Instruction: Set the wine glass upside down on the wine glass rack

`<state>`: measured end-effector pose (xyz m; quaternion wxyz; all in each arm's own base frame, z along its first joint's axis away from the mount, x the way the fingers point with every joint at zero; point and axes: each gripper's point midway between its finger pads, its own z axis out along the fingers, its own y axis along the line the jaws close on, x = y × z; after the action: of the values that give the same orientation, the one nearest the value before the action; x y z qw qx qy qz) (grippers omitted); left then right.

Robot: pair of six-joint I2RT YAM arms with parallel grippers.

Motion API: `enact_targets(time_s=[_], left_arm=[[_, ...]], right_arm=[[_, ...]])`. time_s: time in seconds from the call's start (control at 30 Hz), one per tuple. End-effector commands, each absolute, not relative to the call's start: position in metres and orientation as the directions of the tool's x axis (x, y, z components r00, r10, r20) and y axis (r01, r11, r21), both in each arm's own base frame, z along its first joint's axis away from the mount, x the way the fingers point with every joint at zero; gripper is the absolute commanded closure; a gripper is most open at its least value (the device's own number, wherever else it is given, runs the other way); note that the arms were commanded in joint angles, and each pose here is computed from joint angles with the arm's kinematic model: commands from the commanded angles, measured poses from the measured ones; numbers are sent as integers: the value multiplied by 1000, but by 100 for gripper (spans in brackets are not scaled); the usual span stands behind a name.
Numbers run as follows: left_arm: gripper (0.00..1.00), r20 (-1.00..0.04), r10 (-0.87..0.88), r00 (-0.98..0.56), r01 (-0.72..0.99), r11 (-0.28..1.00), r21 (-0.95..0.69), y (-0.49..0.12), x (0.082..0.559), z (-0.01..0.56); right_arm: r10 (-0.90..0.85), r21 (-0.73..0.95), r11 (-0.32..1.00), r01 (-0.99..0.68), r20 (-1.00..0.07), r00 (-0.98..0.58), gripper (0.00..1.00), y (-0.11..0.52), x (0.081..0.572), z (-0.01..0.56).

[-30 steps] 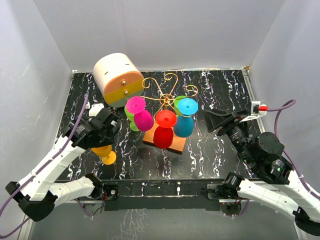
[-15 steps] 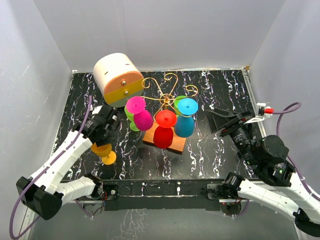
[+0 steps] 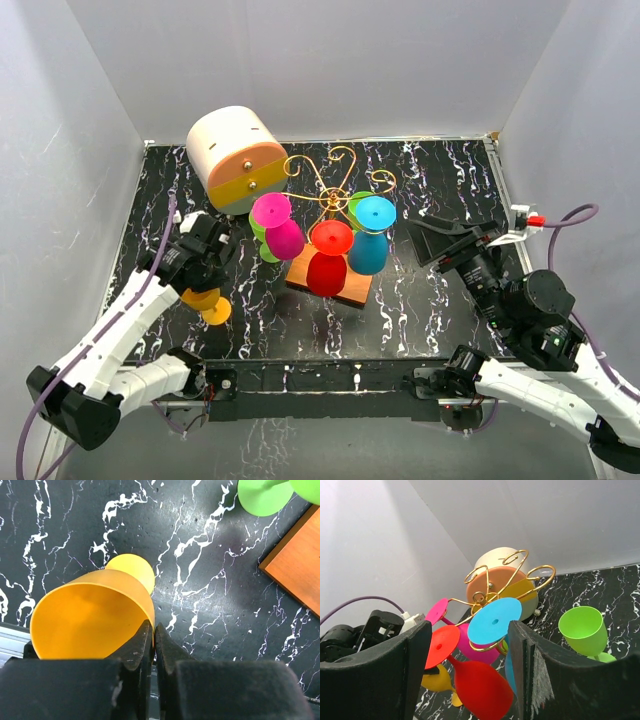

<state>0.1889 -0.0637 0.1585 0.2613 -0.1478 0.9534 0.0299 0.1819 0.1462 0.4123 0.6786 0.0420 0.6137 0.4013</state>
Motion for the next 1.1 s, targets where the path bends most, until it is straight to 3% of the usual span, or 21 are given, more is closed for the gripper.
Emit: enact_targets(time_s=[0.0,0.2,0.43,0.73,0.87,1.07], left_arm=[[100,-617,-272,-739,-318,947,-36,-51,201,193],[100,-787,-240,-569,-338,940,-43,-31,223,286],[100,-941,-271,-203,-309,930,-202,-11,233,417],[100,-847,-497,188,71,867,-493,-32,211,543],[100,-820,-535,202,172,844,-508,-46,209,568],[100,-772,-621,136,363,756,-545,-85,209,586]], right_arm=[[652,575,617,-538,-756,-60,39,150,179,440],[620,541,576,-613,-778,-104,39,177,175,462],[542,500,517,-695,-819,-186,35,226,178,485],[616,561,337,-756,-738,-274,28,278,186,512],[683,609,270,-746,-667,-298,27,287,194,522],[734,702,68,-709,-517,-441,32,316,200,526]])
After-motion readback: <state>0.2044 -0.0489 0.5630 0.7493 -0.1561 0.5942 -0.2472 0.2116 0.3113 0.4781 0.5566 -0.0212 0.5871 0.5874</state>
